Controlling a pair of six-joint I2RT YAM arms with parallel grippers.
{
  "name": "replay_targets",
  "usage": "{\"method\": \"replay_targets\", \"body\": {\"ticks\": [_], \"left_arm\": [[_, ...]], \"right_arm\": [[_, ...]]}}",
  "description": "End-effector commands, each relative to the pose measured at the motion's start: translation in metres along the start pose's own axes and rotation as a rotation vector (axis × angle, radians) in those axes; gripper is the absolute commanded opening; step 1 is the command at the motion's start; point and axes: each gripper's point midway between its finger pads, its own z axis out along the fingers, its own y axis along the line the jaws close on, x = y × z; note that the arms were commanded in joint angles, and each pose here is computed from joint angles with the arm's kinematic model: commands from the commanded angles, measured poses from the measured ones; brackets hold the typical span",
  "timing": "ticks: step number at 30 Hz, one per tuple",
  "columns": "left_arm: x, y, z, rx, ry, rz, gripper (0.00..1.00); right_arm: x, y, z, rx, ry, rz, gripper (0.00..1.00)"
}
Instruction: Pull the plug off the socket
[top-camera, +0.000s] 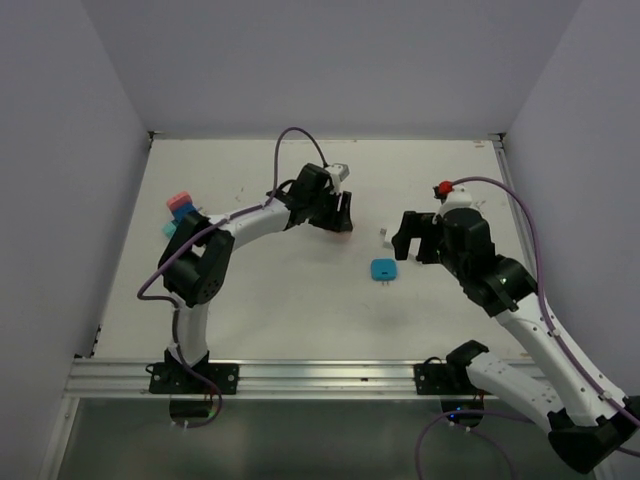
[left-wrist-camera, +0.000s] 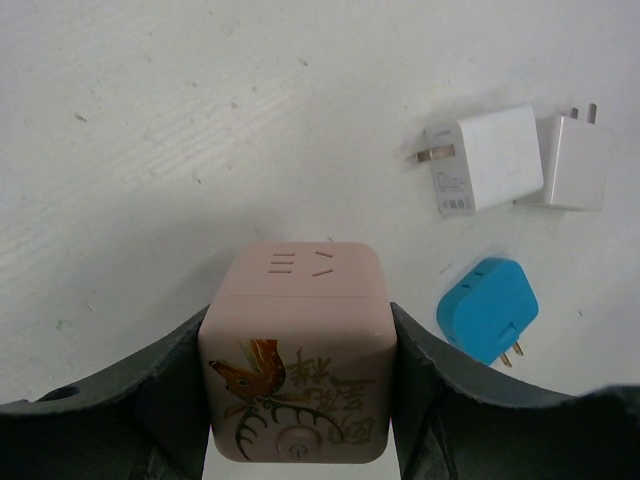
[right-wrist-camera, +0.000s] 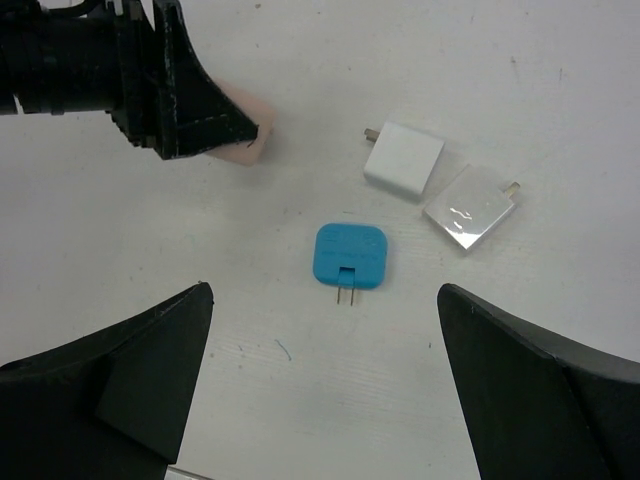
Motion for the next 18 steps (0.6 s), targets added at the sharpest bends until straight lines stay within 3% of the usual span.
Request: {"method": "replay_targets", "body": {"ticks": [1, 11, 15, 18], "left_arm": [[-0.053, 0.001, 0.010, -0.024, -0.172, -0.011, 0.10], [-0.071, 0.021, 0.067, -0.075, -0.227, -0.062, 0.28], [-0.089, 0.018, 0.079, -0.056, -0.281, -0.083, 0.53], [-0.088, 0.021, 0.085, -0.064, -0.284, -0.101, 0.61]], "right_arm": [[-0.004, 0.002, -0.005, -0.020, -0.038, 0.029, 0.99], [0.013, 0.000, -0.009, -0.041, -0.023, 0.048, 0.99], [0.018, -0.005, -0.014, -0.033, -0.018, 0.038, 0.99], [0.023, -0.009, -0.016, -0.020, -0.009, 0.030, 0.99]]}}
